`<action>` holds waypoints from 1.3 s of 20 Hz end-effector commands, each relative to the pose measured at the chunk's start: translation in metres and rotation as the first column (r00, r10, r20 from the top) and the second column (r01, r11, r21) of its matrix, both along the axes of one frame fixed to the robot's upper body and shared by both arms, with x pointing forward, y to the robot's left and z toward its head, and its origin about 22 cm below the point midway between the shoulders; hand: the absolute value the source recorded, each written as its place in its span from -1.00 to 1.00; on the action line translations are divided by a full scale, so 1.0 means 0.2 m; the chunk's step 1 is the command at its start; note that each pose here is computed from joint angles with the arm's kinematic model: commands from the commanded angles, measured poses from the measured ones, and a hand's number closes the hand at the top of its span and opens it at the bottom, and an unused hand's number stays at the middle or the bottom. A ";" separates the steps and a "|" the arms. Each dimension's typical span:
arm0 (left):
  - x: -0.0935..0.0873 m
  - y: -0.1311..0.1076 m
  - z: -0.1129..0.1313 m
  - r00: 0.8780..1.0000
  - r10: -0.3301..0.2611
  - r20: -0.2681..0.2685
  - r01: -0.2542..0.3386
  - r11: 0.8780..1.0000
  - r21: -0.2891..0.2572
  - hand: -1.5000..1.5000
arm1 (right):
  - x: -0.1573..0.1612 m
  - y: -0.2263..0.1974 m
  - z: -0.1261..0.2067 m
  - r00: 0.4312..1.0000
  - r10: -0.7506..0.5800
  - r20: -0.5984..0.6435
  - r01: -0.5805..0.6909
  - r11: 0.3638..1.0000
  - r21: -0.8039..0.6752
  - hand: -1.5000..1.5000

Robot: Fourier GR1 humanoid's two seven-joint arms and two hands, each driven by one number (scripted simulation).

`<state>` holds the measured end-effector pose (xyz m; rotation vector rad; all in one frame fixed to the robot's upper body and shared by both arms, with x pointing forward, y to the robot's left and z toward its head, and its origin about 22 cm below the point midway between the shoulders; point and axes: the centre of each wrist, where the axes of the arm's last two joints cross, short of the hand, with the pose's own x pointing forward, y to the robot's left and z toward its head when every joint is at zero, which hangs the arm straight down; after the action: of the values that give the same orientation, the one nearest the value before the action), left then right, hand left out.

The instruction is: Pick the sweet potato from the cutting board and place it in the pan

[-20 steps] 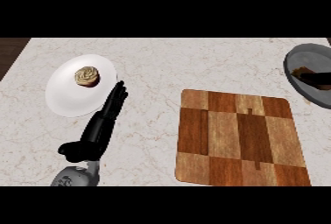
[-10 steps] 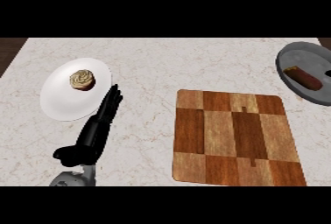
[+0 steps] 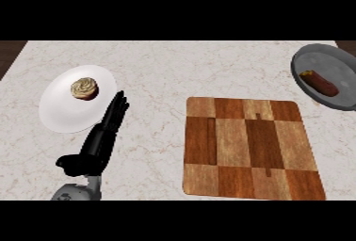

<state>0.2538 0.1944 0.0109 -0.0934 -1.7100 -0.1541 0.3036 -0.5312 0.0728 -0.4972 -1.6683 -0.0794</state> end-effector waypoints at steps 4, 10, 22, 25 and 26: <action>-0.06 -0.05 0.00 1.000 -0.010 -0.005 0.010 1.000 -0.017 0.00 | -0.10 -0.03 -0.09 0.997 0.068 0.026 -0.067 0.997 -0.039 -1.00; -0.02 0.01 0.01 1.000 0.017 0.001 -0.017 1.000 -0.008 0.00 | -0.25 -0.09 -0.18 0.996 0.091 -0.001 -0.091 0.994 -0.062 -1.00; -0.06 -0.01 0.03 1.000 0.015 -0.012 -0.016 1.000 -0.012 0.00 | -0.24 -0.13 -0.12 0.996 0.064 -0.057 -0.070 0.991 -0.117 -1.00; -0.05 0.00 0.04 1.000 0.008 0.002 -0.008 1.000 0.001 0.00 | -0.22 -0.08 -0.17 0.996 0.060 -0.063 -0.068 0.990 -0.127 -1.00; -0.03 0.06 -0.04 1.000 0.026 0.000 -0.026 1.000 0.001 0.00 | -0.29 -0.15 -0.13 0.997 0.063 -0.052 -0.071 0.986 -0.150 -1.00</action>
<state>0.2456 0.1993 0.0110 -0.0793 -1.7047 -0.1455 0.2589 -0.5518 0.0459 -0.5355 -1.6486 0.0758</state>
